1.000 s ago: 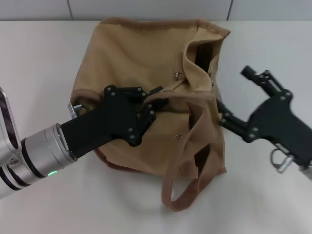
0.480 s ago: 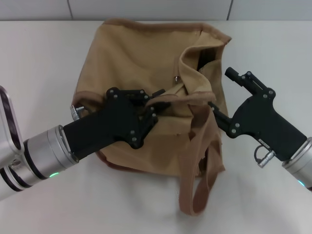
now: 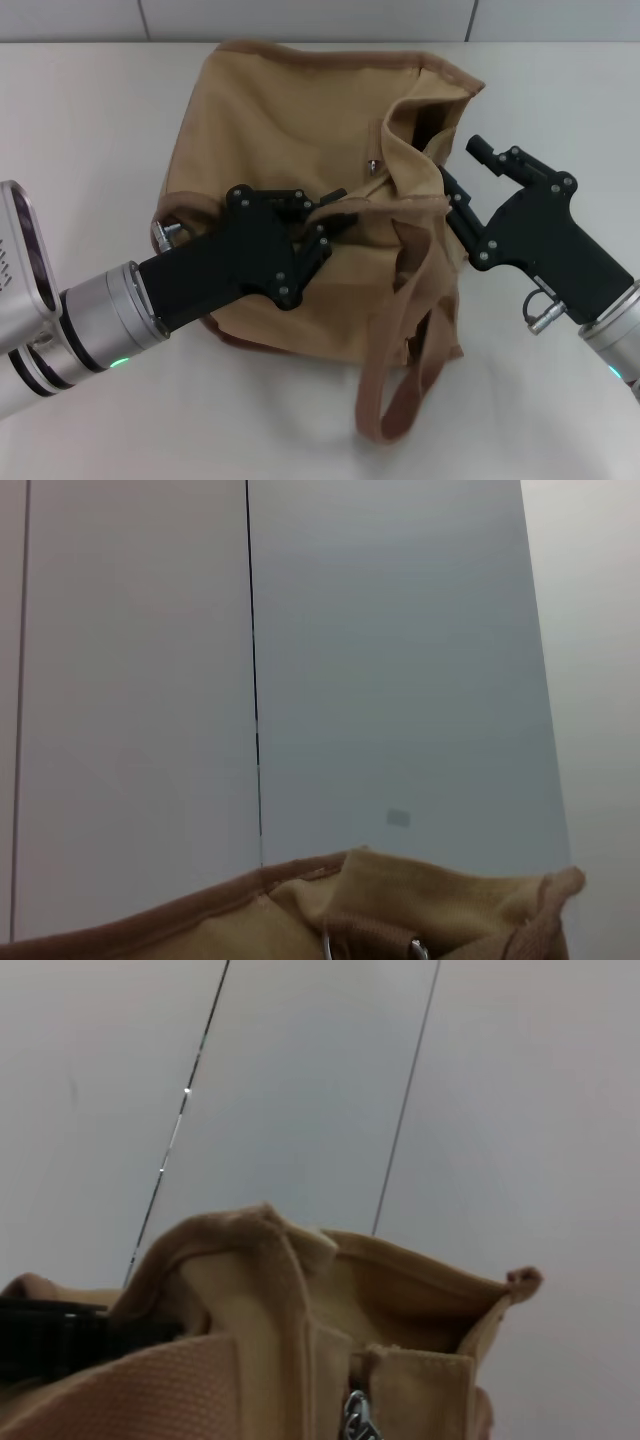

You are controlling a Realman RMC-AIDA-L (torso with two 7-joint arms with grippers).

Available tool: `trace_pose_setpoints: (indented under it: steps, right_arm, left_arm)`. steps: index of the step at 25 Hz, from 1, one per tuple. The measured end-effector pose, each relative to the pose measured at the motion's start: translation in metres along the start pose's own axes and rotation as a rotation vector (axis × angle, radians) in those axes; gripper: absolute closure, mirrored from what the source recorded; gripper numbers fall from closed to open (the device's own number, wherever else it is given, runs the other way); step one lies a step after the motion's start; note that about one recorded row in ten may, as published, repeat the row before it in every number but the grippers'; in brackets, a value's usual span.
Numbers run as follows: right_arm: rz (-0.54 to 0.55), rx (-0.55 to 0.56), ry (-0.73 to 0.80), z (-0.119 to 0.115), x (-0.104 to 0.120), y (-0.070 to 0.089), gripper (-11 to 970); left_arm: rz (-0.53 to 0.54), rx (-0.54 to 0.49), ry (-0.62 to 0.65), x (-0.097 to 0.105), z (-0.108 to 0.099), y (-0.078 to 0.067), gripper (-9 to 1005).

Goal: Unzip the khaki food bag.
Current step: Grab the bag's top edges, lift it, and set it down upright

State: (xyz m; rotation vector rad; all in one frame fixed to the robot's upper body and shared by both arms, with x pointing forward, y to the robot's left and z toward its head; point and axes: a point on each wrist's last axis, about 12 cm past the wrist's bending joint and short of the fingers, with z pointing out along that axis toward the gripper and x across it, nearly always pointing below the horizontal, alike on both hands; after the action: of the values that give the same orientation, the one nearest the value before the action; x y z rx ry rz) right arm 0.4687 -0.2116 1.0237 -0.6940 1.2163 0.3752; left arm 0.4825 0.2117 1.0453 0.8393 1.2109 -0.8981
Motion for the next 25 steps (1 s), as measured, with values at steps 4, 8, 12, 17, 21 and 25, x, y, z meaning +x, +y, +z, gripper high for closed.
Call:
trace_pose_setpoints:
  steps: [4,8,12,17,21,25]
  right_arm:
    - [-0.026,-0.017,0.003,-0.002,0.0,0.003,555]
    - [-0.063,-0.028,0.037,-0.006,0.004,0.01,555]
    - [-0.101,-0.03,0.076,-0.006,0.008,0.015,554]
    - [-0.131,-0.033,0.073,-0.003,0.007,0.02,554]
    - [-0.152,-0.038,0.047,-0.002,0.004,0.022,556]
    - [-0.18,-0.063,0.028,-0.003,0.002,0.027,557]
  left_arm:
    - [0.0,-0.002,0.0,0.0,0.0,0.0,941]
    - [0.001,-0.006,0.001,0.0,0.0,0.001,941]
    - [0.001,-0.01,0.001,0.0,0.0,0.001,941]
    - [0.001,-0.005,0.0,0.0,0.002,0.001,941]
    - [-0.003,-0.006,0.001,0.0,0.002,0.001,941]
    - [-0.007,-0.01,0.003,0.001,0.0,0.0,941]
